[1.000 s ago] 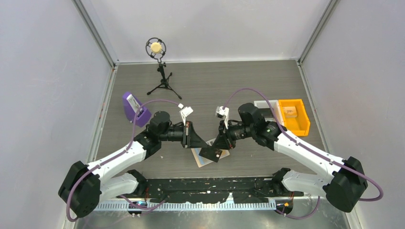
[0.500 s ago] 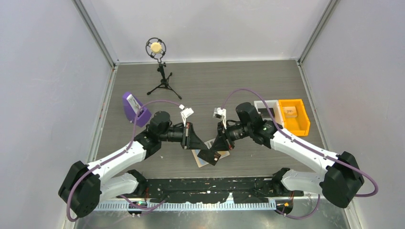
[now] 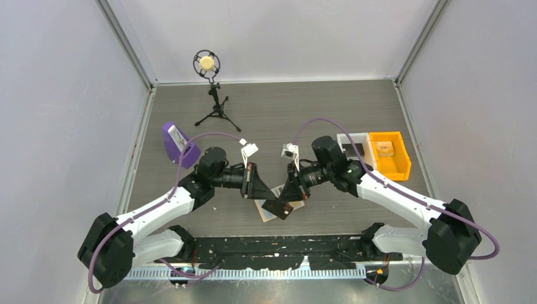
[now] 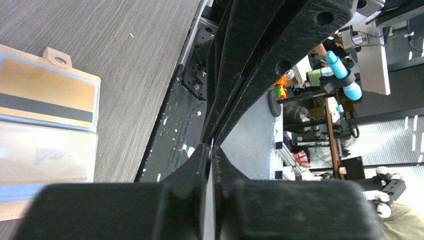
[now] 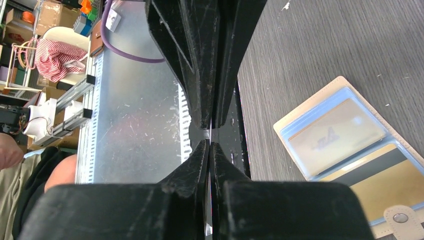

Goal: Take the credit cards out of the card holder
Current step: Place the credit card in the storage box.

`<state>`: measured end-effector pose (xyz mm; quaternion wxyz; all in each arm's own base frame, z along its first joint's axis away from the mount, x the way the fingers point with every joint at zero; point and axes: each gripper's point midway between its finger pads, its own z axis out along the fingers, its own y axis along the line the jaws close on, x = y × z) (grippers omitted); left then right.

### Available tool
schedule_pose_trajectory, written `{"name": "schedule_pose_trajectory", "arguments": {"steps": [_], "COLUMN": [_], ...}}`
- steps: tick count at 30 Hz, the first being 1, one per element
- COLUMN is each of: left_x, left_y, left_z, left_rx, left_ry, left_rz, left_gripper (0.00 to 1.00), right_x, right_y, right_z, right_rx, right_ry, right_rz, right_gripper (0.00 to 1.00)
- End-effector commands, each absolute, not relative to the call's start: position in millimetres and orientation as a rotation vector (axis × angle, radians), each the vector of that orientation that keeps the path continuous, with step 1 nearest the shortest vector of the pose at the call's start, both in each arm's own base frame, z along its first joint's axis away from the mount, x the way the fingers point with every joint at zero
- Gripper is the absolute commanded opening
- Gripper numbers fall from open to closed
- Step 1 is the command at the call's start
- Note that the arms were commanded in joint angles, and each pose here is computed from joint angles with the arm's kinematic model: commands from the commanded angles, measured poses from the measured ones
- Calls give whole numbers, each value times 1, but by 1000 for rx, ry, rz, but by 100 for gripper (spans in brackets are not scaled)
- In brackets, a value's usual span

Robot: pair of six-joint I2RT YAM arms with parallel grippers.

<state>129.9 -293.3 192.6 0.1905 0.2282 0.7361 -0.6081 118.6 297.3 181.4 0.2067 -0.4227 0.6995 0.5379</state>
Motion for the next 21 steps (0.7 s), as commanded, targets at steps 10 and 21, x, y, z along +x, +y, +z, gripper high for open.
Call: {"name": "schedule_pose_trajectory", "arguments": {"steps": [10,21], "left_x": [166,182], "left_y": [-281,-227], "left_z": [210,204], "left_rx": [540,457], "left_ry": [2062,2202], "left_rz": [-1410,-961], "left_gripper": [85,96], "right_x": [161,270], "right_y": [292,197], "right_z": [195,214], "right_rx": [-891,-113], "right_ry": [1963,1930], "right_rz": [1372,976], "right_gripper": [5,5]}}
